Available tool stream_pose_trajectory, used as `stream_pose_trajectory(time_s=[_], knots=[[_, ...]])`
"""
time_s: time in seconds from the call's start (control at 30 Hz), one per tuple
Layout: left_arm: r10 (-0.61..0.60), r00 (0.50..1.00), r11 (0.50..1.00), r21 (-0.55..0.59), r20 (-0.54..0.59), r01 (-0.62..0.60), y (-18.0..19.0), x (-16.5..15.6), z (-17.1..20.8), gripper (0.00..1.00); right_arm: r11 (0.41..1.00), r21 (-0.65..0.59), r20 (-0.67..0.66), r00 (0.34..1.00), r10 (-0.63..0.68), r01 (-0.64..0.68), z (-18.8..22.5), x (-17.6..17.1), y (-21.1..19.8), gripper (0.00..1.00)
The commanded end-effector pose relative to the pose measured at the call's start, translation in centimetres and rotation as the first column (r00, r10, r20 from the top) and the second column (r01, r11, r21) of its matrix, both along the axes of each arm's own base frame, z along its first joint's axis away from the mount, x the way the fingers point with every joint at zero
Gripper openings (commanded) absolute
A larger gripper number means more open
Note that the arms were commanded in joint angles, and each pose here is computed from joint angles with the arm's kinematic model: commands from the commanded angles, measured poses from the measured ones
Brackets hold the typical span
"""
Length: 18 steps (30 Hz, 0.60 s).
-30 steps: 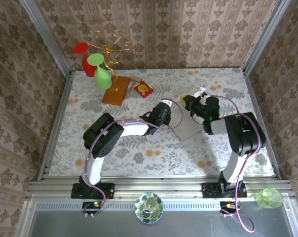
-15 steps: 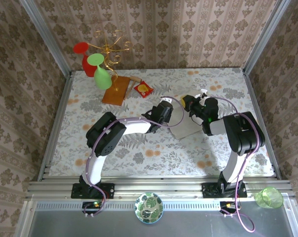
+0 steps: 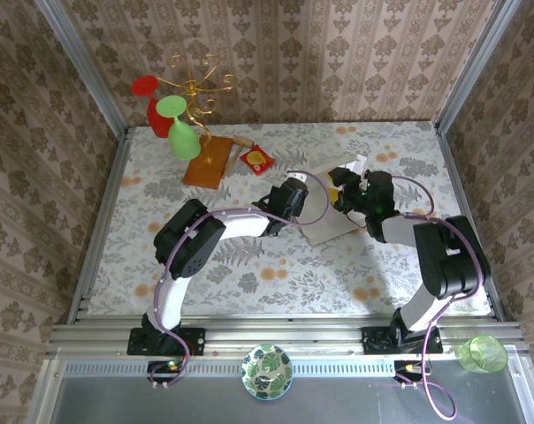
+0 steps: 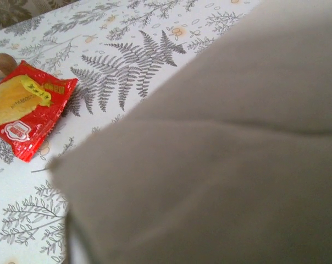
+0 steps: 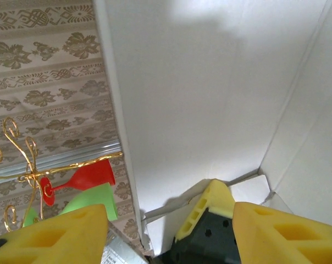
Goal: Fold the paper box
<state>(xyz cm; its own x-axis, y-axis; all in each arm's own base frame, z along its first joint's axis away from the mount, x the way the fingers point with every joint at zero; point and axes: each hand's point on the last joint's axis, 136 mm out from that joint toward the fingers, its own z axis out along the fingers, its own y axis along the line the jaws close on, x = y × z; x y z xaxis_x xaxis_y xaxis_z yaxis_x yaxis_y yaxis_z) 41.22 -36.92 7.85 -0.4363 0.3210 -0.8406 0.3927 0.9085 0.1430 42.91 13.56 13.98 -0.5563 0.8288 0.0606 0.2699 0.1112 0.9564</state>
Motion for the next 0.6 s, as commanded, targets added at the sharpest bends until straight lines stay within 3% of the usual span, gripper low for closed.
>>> stream_pose_trajectory(time_s=[0.0,0.13,0.37,0.57], knots=[[-0.004,0.999,0.998,0.059,0.036,0.002,0.7,0.8,0.6,0.0,0.999,-0.046,0.027,0.999,-0.018,0.019,1.7,-0.1,-1.0,0.64],[-0.016,0.999,0.998,0.068,0.044,0.013,1.0,0.9,0.9,0.0,0.995,-0.097,0.015,1.0,-0.012,0.013,1.1,-1.5,-1.8,0.65],[-0.081,0.994,0.994,0.083,0.069,0.075,1.7,0.8,1.7,0.0,0.995,-0.091,-0.028,0.999,-0.031,0.028,-1.7,-2.8,-2.8,0.54],[-0.178,0.983,0.983,0.062,0.05,0.175,3.1,0.4,2.0,0.0,0.992,-0.097,0.024,0.997,-0.078,0.08,1.1,-1.7,-5.2,0.53]])
